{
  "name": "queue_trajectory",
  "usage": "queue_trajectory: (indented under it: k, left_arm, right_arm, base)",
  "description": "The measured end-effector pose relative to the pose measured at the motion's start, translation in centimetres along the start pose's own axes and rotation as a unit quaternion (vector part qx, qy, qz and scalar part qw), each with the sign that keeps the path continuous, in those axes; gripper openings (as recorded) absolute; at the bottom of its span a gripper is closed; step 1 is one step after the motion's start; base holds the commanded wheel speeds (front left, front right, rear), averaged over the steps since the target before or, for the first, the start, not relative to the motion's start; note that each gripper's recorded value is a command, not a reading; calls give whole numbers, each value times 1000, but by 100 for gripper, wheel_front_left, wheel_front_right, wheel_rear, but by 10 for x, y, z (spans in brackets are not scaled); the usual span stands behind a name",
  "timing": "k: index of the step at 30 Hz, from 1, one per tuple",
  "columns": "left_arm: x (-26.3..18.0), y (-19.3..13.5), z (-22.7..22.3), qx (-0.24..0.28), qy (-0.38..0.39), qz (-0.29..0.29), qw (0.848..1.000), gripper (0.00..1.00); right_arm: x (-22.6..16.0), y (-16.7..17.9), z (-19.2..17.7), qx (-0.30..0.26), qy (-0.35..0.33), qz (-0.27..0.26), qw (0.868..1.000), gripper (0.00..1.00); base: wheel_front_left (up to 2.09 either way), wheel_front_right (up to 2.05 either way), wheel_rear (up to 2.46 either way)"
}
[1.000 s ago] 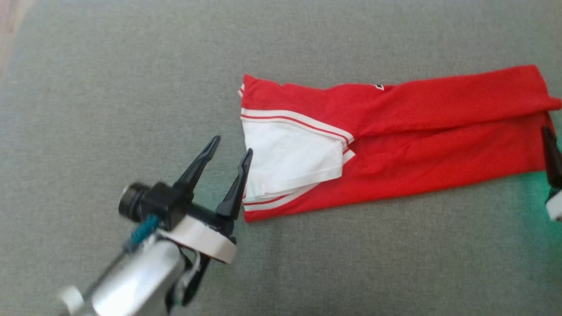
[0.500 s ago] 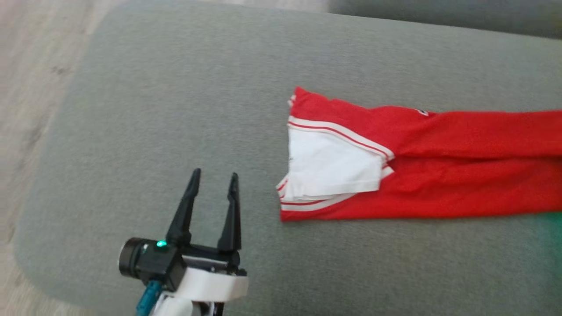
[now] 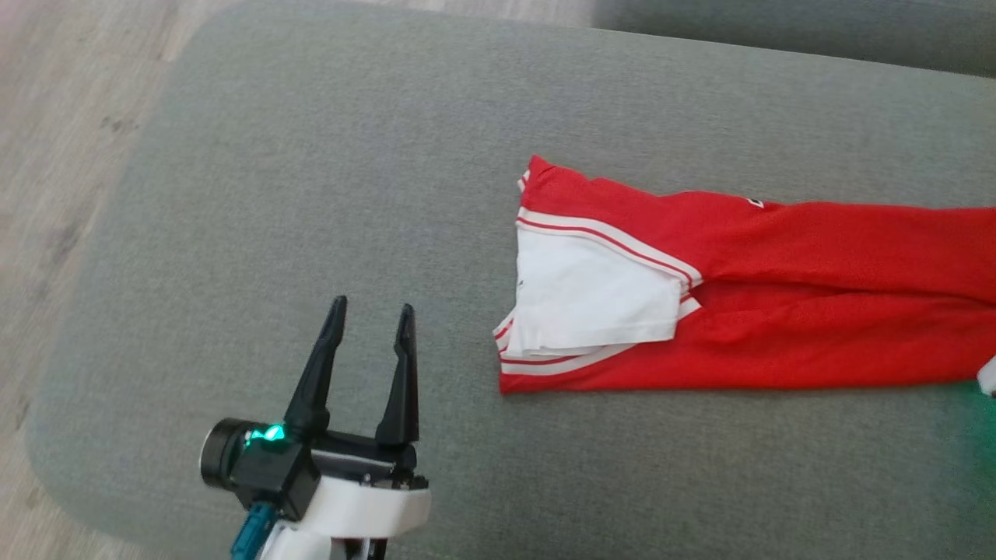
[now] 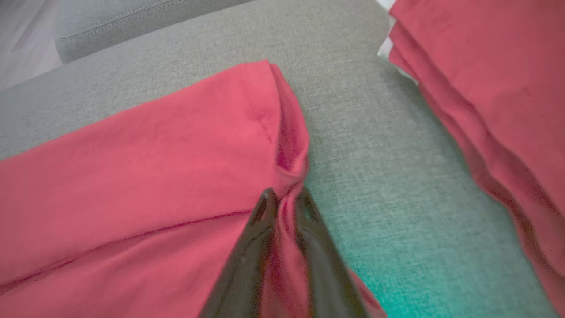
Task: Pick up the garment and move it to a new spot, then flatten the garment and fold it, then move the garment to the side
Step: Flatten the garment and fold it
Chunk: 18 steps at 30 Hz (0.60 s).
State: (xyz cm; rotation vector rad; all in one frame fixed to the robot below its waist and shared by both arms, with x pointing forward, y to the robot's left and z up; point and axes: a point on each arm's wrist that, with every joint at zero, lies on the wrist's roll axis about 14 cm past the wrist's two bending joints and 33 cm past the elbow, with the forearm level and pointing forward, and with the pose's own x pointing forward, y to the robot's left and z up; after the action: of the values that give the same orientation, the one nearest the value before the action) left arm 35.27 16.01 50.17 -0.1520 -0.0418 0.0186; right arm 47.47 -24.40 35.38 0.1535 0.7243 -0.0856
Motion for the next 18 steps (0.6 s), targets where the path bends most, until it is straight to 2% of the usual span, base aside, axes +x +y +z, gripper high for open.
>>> queue_trajectory:
  k: [5,9,13,15,18]
  left_arm:
    - [1,-8,-7,6,8,-19,1000,100]
    - [1,-17,-10,4,11,-38,999,100]
    - [1,-24,-10,-2,10,-50,999,100]
    - [1,-27,-11,-4,11,-57,998,100]
    - [-2,-33,-13,-5,14,-67,998,100]
  right_arm:
    - [-15,-13,6,0,-45,-5,999,0]
    - [-32,-49,14,-15,-63,-37,997,0]
    - [-53,-78,38,-22,-102,-59,993,0]
    - [-60,-72,54,-17,-127,-46,991,0]
    - [-72,-38,79,5,-164,6,986,0]
  base:
    - [0,0,0]
    - [0,0,0]
    - [0,0,0]
    - [0,0,0]
    - [0,0,0]
